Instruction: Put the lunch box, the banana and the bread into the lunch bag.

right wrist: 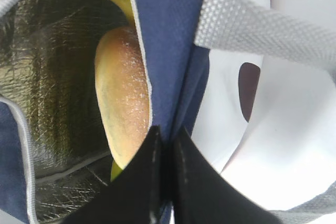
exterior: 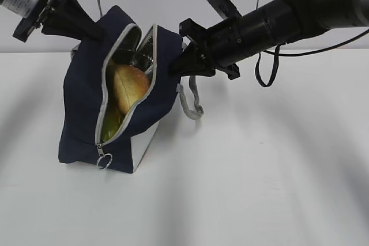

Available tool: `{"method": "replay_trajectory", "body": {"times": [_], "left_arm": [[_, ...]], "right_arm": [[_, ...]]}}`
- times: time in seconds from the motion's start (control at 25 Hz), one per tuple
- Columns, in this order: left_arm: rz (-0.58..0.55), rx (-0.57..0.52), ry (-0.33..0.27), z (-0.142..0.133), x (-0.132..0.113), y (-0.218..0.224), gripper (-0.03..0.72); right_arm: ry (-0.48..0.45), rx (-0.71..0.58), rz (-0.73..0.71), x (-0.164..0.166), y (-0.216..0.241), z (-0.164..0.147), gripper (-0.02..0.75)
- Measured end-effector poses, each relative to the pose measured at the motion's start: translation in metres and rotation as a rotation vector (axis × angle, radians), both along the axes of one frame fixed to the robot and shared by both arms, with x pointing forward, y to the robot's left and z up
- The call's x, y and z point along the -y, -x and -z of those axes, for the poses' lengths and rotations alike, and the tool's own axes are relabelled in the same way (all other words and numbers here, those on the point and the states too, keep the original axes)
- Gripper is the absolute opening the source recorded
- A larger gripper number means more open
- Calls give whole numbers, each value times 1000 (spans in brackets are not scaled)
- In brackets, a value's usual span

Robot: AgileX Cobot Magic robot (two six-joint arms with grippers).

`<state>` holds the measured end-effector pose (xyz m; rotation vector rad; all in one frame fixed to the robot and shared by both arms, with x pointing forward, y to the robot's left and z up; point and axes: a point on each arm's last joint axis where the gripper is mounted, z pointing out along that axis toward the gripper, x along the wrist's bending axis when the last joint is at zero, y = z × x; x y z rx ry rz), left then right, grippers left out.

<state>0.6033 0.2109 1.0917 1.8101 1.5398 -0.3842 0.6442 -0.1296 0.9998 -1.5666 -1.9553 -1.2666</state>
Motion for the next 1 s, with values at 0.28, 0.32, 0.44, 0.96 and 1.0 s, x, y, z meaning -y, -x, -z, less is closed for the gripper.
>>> {"method": "replay_trajectory", "body": {"times": [0.28,0.32,0.44,0.96,1.0], "left_arm": [[7,19,117,-7,7,-1,1],[2,24,141,-9,9,-2,1],[-10,50,164,-10,19,-4,1],[-65,90,185,8,52,-19,1],[-70,95,186,8,53,-20,1]], "right_arm": [[-16,112,-11,11,-3,-50,-3],[-22,116,-5,15,-5,-56,-3],[2,134,9,25,-9,-71,-4],[127,128,48,35,-13,-73,-5],[127,131,52,35,-14,-73,-5]]}}
